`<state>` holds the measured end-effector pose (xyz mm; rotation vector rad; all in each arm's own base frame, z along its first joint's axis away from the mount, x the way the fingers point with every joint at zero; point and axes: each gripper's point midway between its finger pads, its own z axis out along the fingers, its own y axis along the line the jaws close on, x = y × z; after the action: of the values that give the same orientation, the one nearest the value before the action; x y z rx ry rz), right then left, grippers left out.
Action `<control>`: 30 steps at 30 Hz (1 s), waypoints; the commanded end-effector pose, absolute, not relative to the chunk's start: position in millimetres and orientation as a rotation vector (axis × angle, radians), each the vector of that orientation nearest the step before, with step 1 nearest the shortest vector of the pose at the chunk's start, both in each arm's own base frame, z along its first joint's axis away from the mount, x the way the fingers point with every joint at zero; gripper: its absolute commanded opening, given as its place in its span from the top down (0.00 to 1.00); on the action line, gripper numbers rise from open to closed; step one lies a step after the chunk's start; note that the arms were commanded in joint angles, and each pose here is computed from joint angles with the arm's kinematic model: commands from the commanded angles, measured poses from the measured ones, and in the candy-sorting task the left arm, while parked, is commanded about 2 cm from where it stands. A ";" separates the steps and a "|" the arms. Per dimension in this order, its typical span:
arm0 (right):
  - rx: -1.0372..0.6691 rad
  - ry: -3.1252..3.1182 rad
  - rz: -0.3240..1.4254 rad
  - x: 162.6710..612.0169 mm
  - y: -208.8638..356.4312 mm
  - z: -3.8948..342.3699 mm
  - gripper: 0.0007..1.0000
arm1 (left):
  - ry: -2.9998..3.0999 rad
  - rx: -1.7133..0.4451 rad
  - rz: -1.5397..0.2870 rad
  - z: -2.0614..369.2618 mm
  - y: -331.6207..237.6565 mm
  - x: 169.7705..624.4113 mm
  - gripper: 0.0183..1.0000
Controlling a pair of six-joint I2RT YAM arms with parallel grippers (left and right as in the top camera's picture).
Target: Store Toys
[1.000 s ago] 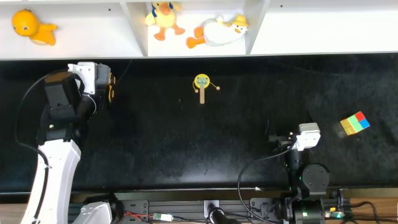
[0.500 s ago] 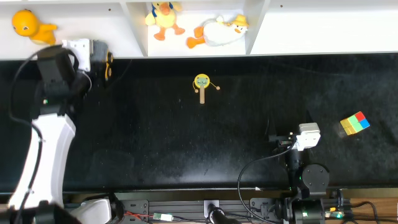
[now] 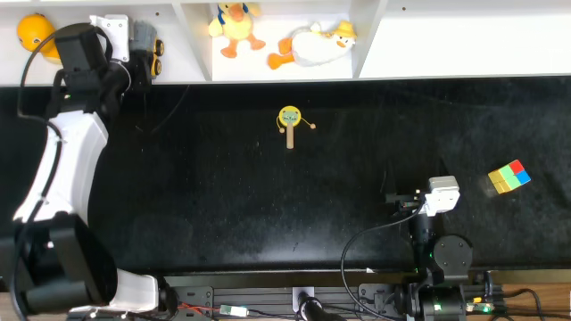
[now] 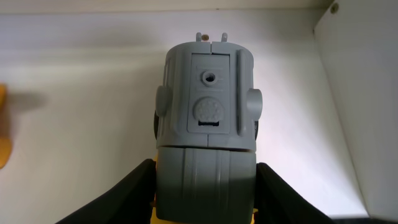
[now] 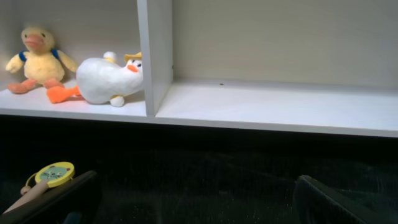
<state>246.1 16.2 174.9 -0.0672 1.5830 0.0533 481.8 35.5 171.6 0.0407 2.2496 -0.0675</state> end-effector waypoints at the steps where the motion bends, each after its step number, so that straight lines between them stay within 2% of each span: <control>1: -0.060 1.582 0.048 246.4 14.8 171.7 0.00 | 2.226 0.020 -0.126 174.5 27.7 498.8 0.78; 5: -0.060 1.582 0.048 246.4 14.8 171.7 0.01 | 2.243 0.020 -0.140 165.3 26.7 504.1 0.78; 7: -0.060 1.582 0.048 246.4 14.8 171.7 0.00 | 2.250 0.019 -0.140 161.6 26.7 505.1 0.73; 9: -0.060 1.582 0.048 246.4 14.8 171.7 0.00 | 2.254 0.018 -0.141 159.9 26.7 504.9 0.54; 11: -0.060 1.582 0.048 246.4 14.8 171.7 0.00 | 2.257 0.018 -0.141 159.5 26.7 504.5 0.22; 13: -0.060 1.582 0.048 246.4 14.8 171.7 0.01 | 2.256 0.019 -0.141 159.7 26.7 504.5 0.00; 18: -0.060 1.582 0.048 246.4 14.8 171.7 0.00 | 2.254 0.027 -0.132 170.7 26.4 497.4 0.00; 22: -0.060 1.582 0.048 246.4 14.8 171.7 0.00 | 2.275 0.018 -0.057 188.4 34.1 477.2 0.00; 30: -0.060 1.582 0.048 246.4 14.8 171.7 0.00 | 2.372 0.040 0.062 199.8 39.8 398.5 0.00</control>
<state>246.1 16.1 174.9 -0.0669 1.5830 0.0530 422.5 34.6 194.7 0.0268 2.3731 -0.0187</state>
